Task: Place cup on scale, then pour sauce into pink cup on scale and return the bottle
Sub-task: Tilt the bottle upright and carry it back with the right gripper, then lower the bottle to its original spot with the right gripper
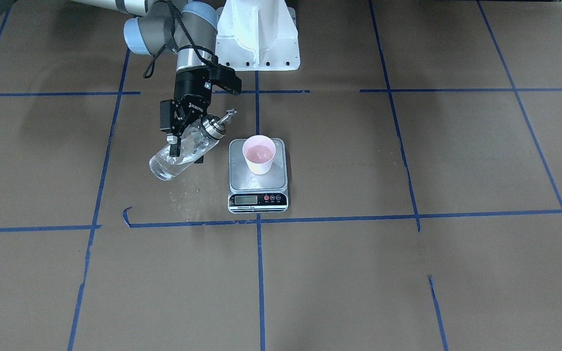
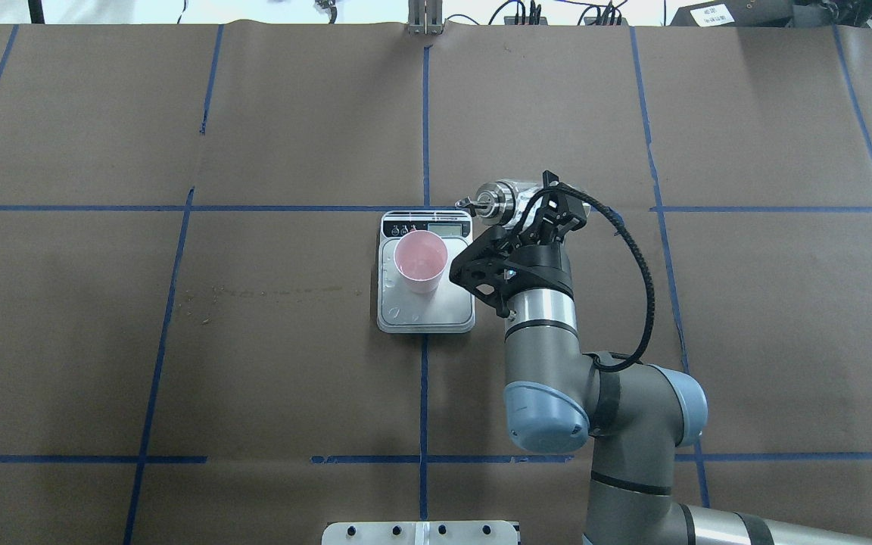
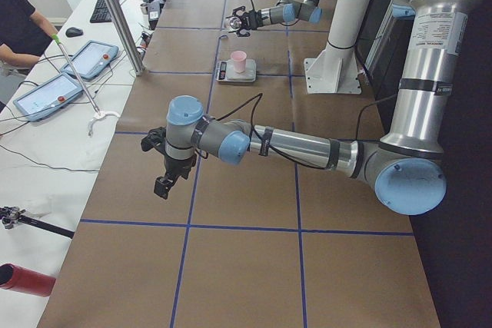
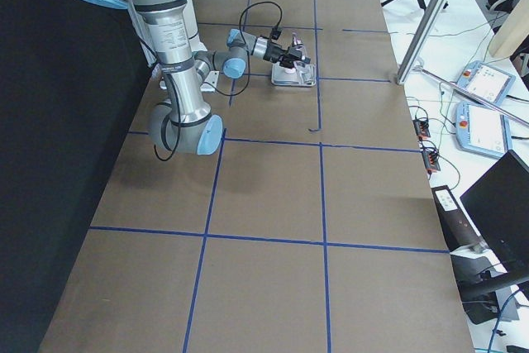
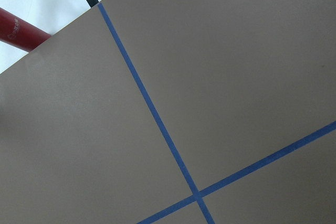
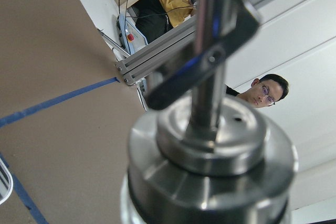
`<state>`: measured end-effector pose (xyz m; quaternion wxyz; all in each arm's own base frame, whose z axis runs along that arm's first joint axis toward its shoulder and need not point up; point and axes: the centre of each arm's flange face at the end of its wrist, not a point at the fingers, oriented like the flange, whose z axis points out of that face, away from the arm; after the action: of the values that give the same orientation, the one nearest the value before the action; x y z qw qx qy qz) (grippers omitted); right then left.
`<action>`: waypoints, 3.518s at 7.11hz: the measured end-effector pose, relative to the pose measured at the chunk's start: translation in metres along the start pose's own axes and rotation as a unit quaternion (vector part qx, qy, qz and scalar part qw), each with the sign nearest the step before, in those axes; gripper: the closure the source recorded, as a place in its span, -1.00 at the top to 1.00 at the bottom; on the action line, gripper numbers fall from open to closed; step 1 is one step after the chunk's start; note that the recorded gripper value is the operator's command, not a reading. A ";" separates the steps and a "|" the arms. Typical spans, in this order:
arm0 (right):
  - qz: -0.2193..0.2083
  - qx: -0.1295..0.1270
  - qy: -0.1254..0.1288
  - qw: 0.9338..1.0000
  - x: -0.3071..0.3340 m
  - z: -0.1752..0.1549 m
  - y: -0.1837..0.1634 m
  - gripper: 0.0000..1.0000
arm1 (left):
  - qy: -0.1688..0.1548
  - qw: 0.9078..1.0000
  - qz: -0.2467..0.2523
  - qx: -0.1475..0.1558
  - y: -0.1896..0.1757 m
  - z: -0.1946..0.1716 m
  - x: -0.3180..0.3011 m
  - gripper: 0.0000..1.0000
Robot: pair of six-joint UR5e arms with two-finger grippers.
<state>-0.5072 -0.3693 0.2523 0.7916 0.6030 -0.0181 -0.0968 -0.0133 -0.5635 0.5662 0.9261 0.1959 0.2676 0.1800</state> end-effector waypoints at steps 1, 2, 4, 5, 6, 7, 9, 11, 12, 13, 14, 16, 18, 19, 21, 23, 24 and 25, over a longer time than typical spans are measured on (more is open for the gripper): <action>0.095 -0.013 -0.019 0.995 0.018 0.005 0.003 -1.00 | 0.011 1.000 -0.011 -0.004 0.009 0.002 -0.002 1.00; 0.162 -0.034 -0.032 0.986 0.039 0.014 0.014 -1.00 | 0.032 0.999 -0.021 -0.007 0.023 0.005 -0.004 1.00; 0.270 -0.091 -0.047 0.957 0.079 0.035 0.051 -1.00 | 0.056 0.998 -0.022 0.009 0.048 0.007 -0.008 1.00; 0.309 -0.120 -0.052 0.942 0.094 0.040 0.069 -1.00 | 0.058 0.998 -0.023 0.011 0.057 0.010 -0.009 1.00; 0.340 -0.140 -0.047 0.929 0.103 0.043 0.087 -1.00 | 0.058 0.998 -0.028 0.006 0.070 0.014 -0.011 1.00; 0.376 -0.155 -0.043 0.913 0.108 0.044 0.098 -1.00 | 0.059 0.998 -0.035 -0.001 0.084 0.019 -0.013 1.00; 0.430 -0.191 -0.026 0.882 0.114 0.044 0.134 -1.00 | 0.059 0.997 -0.041 -0.006 0.093 0.021 -0.014 1.00; 0.429 -0.198 0.004 0.881 0.126 0.044 0.174 -1.00 | 0.058 0.997 -0.042 -0.005 0.093 0.021 -0.014 1.00; 0.438 -0.197 0.012 0.877 0.126 0.044 0.181 -1.00 | 0.058 0.997 -0.042 -0.005 0.093 0.021 -0.014 1.00; 0.453 -0.192 0.016 0.870 0.122 0.042 0.181 -1.00 | 0.058 0.997 -0.042 -0.006 0.093 0.021 -0.014 1.00; 0.460 -0.183 0.017 0.868 0.113 0.040 0.178 -1.00 | 0.057 0.997 -0.042 -0.005 0.092 0.021 -0.014 1.00; 0.452 -0.169 0.024 0.876 0.092 0.041 0.184 -1.00 | 0.056 0.998 -0.042 -0.005 0.091 0.021 -0.014 1.00; 0.445 -0.161 0.026 0.881 0.082 0.039 0.186 -1.00 | 0.056 0.998 -0.041 -0.005 0.091 0.021 -0.014 1.00; 0.445 -0.160 0.024 0.881 0.080 0.039 0.185 -1.00 | 0.056 0.998 -0.041 -0.005 0.090 0.021 -0.014 1.00; 0.444 -0.162 0.024 0.881 0.077 0.039 0.185 -1.00 | 0.056 0.998 -0.041 -0.005 0.090 0.021 -0.014 1.00; 0.438 -0.165 0.027 0.883 0.075 0.042 0.191 -1.00 | 0.056 0.998 -0.040 -0.005 0.089 0.021 -0.014 1.00; 0.436 -0.167 0.029 0.884 0.073 0.044 0.194 -1.00 | 0.056 0.998 -0.040 -0.005 0.089 0.021 -0.014 1.00; 0.434 -0.169 0.030 0.884 0.073 0.045 0.196 -1.00 | 0.056 0.998 -0.040 -0.005 0.089 0.020 -0.013 1.00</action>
<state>-0.4162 -0.3748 0.4463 0.8444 0.3950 -0.2374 0.2732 -0.0327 -0.4986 0.6286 0.9171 0.1701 0.3256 0.1547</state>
